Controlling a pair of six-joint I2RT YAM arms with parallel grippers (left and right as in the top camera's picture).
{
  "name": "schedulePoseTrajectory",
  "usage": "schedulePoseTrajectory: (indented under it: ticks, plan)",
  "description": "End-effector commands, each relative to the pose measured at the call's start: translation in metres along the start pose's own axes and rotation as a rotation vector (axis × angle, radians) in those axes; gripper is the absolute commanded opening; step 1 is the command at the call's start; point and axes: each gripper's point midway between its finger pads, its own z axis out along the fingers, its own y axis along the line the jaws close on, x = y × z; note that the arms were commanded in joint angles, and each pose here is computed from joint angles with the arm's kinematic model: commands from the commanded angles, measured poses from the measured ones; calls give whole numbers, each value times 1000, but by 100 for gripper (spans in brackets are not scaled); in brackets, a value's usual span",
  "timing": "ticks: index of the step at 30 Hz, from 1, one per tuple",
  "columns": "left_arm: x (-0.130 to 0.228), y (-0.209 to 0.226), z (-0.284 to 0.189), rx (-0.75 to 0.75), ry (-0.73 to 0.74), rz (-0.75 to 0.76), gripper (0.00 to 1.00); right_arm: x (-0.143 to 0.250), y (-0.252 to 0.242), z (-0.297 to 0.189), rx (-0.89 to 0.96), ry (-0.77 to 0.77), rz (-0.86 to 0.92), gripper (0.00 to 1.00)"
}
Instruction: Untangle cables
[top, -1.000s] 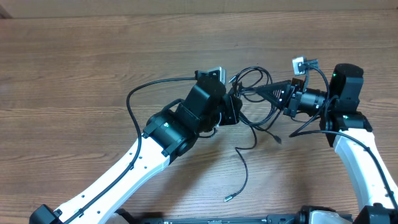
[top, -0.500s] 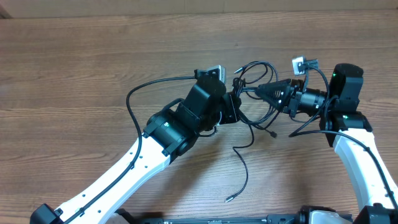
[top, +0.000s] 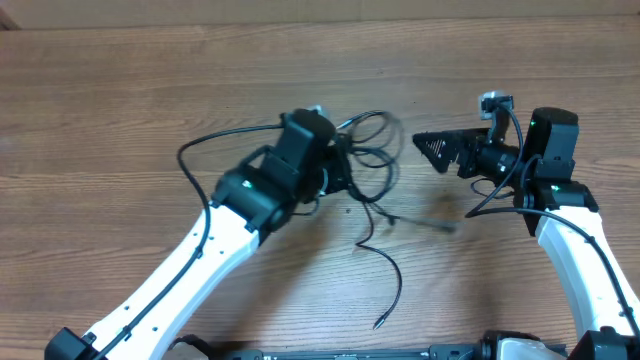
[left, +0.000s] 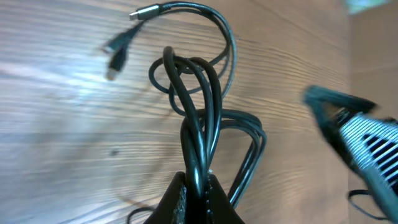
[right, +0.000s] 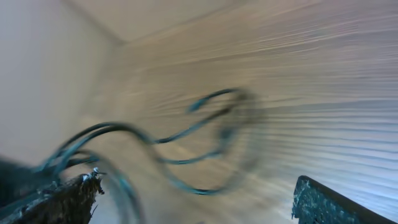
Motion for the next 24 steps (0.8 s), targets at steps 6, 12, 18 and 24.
schedulePoseTrajectory:
  ticks: [6,12,18,24]
  plan:
    - [-12,5,-12,29,5,-29,4,-15,-19,-4,135,-48,-123,100]
    - [-21,4,-13,39,-25,-89,4,1,50,-9,-279,-19,-401,93]
    - [-28,10,-14,28,-41,-224,4,10,71,-13,-381,-20,-506,92]
    - [-32,15,-15,23,-47,-366,4,29,102,-1,-427,19,-640,93]
